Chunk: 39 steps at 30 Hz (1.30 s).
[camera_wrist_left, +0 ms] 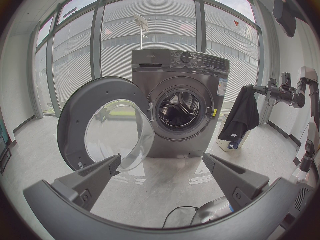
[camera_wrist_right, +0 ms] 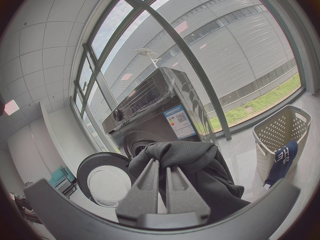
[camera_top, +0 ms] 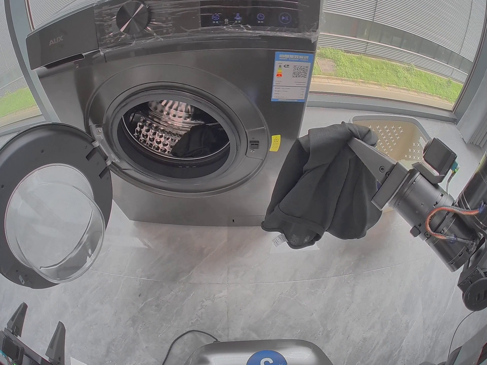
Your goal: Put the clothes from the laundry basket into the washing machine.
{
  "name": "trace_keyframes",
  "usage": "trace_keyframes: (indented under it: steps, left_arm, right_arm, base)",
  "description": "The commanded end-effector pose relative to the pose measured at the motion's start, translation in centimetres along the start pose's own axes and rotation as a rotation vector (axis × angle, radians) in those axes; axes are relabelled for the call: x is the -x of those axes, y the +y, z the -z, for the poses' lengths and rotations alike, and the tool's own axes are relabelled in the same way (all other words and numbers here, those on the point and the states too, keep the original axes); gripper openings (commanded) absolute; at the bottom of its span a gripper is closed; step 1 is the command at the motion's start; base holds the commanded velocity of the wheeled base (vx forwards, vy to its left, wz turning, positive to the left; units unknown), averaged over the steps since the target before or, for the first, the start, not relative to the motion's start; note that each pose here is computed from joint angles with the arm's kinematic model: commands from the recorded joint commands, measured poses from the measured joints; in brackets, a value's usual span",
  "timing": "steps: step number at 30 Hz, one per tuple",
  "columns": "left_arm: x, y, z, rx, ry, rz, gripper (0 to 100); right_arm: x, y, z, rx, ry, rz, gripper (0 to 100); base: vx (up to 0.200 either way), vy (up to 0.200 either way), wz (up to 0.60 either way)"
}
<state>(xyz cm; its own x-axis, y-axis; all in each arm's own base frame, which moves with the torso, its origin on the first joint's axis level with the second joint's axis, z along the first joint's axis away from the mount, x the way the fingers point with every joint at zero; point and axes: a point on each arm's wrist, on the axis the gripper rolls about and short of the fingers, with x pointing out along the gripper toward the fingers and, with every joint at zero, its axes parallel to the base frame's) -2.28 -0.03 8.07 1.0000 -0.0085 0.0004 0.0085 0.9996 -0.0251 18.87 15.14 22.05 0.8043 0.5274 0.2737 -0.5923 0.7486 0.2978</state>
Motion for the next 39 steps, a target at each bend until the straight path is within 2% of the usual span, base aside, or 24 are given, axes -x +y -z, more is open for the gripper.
trace_keyframes:
  steps: [1, 7, 13, 19, 25, 39]
  left_arm:
    - [-0.01, 0.01, 0.43, 0.001, 0.002, -0.001, 100]
    - [-0.01, 0.01, 0.43, 0.001, 0.002, -0.001, 100]
    - [-0.01, 0.01, 0.43, 0.001, 0.002, -0.001, 100]
    - [-0.01, 0.01, 0.43, 0.003, 0.002, -0.001, 100]
    - [-0.01, 0.01, 0.43, 0.003, 0.002, -0.001, 100]
    - [-0.01, 0.01, 0.43, 0.004, 0.002, -0.001, 100]
  right_arm:
    - [-0.02, 0.0, 0.01, 0.001, 0.0, 0.0, 0]
    - [0.02, -0.02, 0.08, 0.001, 0.002, 0.001, 0]
    - [0.02, -0.05, 0.07, 0.0, 0.002, 0.001, 0]
    - [0.04, -0.07, 0.1, 0.001, 0.004, 0.001, 0]
    - [0.04, -0.07, 0.11, 0.002, 0.005, 0.002, 0]
    - [0.04, -0.14, 0.09, 0.001, 0.004, 0.004, 0]
  base:
    - [0.0, 0.2, 0.0]
    - [0.0, 0.2, 0.0]
    - [0.0, 0.0, 0.0]
    - [-0.2, 0.0, 0.0]
    - [0.0, 0.0, 0.0]
    - [0.0, 0.2, 0.0]
